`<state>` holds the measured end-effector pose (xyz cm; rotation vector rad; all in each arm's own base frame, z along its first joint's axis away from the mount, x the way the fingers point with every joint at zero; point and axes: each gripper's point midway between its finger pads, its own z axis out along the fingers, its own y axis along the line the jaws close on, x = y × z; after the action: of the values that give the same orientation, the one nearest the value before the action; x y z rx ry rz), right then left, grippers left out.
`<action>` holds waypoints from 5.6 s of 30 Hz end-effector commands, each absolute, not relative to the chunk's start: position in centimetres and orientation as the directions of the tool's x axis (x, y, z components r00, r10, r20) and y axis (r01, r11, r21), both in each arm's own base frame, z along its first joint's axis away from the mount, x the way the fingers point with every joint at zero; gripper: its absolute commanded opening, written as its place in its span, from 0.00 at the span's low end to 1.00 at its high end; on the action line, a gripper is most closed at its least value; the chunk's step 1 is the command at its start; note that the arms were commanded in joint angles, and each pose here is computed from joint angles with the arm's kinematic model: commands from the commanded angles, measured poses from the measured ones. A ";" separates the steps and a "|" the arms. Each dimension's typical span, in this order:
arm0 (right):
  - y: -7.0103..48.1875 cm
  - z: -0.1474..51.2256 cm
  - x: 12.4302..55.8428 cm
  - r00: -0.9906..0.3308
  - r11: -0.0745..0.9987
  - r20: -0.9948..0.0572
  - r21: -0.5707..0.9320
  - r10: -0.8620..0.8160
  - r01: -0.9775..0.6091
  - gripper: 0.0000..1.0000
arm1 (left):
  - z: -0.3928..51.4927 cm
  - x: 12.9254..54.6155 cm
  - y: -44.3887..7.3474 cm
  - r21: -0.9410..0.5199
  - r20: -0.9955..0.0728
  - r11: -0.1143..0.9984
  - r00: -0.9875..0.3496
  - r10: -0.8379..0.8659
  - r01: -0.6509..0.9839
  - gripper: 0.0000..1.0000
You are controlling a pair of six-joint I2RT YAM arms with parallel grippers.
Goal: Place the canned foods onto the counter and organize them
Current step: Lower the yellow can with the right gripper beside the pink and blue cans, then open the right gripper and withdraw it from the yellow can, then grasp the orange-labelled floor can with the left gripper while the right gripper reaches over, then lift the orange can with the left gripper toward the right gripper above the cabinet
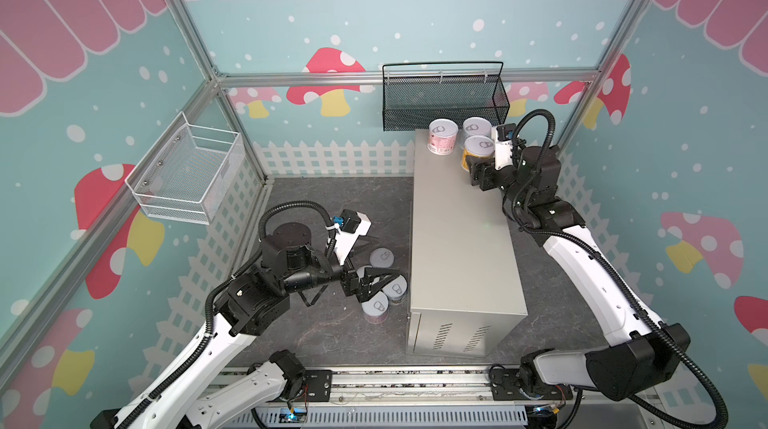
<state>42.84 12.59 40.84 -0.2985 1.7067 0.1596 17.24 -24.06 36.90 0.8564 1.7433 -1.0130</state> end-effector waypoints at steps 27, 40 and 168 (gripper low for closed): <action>11.5 41.4 42.4 -0.108 0.960 -0.984 -0.106 -0.138 -0.260 0.81 | 36.8 17.1 -24.1 -0.232 -0.943 0.410 -0.307 0.126 0.882 0.99; 11.7 41.9 41.9 -0.090 0.952 -0.985 -0.115 -0.146 -0.285 0.91 | 36.5 17.3 -24.3 -0.239 -0.939 0.408 -0.316 0.132 0.881 0.99; 25.6 41.1 17.1 -0.341 0.764 -0.810 -0.190 -0.477 -0.617 1.00 | 28.5 24.5 -14.5 -0.196 -0.630 0.961 -0.776 0.028 0.194 0.60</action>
<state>16.02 27.86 40.89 -0.9391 1.9734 0.2869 26.14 -14.67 25.56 0.0643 2.4713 -0.2834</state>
